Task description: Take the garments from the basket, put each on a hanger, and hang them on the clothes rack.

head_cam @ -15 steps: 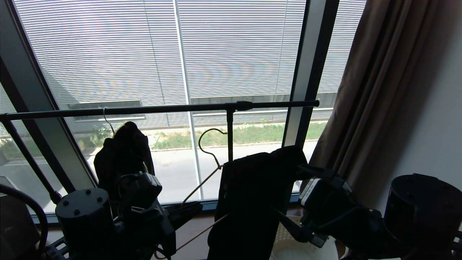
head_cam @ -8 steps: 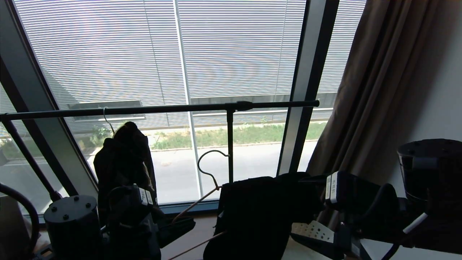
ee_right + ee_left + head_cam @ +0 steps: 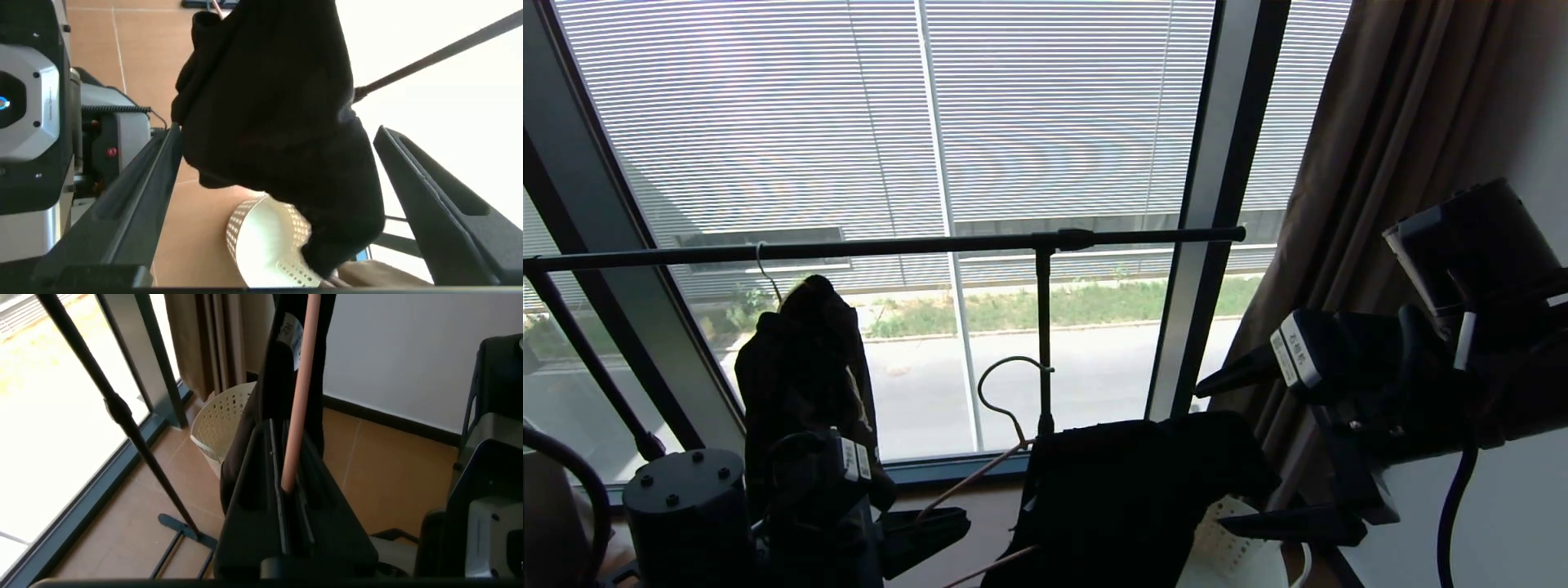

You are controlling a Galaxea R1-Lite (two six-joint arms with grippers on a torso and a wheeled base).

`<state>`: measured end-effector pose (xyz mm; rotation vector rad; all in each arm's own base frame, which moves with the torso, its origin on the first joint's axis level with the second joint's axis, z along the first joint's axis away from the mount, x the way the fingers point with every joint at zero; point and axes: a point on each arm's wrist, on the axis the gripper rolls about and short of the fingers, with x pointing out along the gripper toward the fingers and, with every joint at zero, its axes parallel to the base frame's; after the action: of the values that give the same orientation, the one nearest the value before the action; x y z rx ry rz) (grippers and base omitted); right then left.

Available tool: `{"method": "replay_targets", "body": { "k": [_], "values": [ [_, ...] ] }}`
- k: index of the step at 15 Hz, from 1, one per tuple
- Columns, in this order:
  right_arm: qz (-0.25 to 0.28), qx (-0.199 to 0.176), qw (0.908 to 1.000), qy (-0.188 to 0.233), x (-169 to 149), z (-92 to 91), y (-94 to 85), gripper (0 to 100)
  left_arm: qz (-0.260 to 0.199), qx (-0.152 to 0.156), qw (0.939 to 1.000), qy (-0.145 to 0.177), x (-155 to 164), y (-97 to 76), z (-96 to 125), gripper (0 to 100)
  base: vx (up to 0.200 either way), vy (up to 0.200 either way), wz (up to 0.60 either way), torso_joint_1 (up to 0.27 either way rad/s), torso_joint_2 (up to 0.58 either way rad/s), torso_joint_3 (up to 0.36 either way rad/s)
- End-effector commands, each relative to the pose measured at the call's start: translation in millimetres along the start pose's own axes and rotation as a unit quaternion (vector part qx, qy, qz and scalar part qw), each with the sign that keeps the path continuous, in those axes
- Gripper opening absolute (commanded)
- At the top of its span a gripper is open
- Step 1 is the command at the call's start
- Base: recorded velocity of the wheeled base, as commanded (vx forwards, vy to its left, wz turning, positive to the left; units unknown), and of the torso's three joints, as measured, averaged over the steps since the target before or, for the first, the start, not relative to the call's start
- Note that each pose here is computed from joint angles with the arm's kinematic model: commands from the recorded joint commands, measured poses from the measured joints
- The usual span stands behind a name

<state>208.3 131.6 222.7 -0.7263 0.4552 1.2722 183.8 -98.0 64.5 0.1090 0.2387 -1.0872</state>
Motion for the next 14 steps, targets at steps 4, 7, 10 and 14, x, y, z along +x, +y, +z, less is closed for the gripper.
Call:
{"method": "replay_targets", "body": {
  "k": [4, 7, 10, 14],
  "values": [
    [0.061, 0.016, 0.9978, 0.018, 37, 3.7, -24.3, 100, -0.024, 0.008, 0.9997, -0.001, 6, -8.7, 2, 0, 0.000, 0.000, 0.00, 0.000, 0.00, 0.000],
    [0.076, 0.018, 0.9966, 0.024, 50, 2.6, -24.8, 100, -0.024, 0.010, 0.9996, -0.003, 6, -8.7, 3, 0, 0.000, 0.000, 0.00, 0.000, 0.00, 0.000],
    [0.089, 0.025, 0.9951, 0.035, 67, -1.5, -29.9, 100, -0.024, 0.013, 0.9996, -0.008, 5, -9.3, 5, 0, 0.000, 0.000, 0.00, 0.000, 0.00, 0.000],
    [0.096, 0.029, 0.9942, 0.040, 79, -3.3, -35.6, 100, -0.026, 0.014, 0.9995, -0.009, 6, -10.1, 6, 0, 0.000, 0.000, 0.00, 0.000, 0.00, 0.000]
  ]
}}
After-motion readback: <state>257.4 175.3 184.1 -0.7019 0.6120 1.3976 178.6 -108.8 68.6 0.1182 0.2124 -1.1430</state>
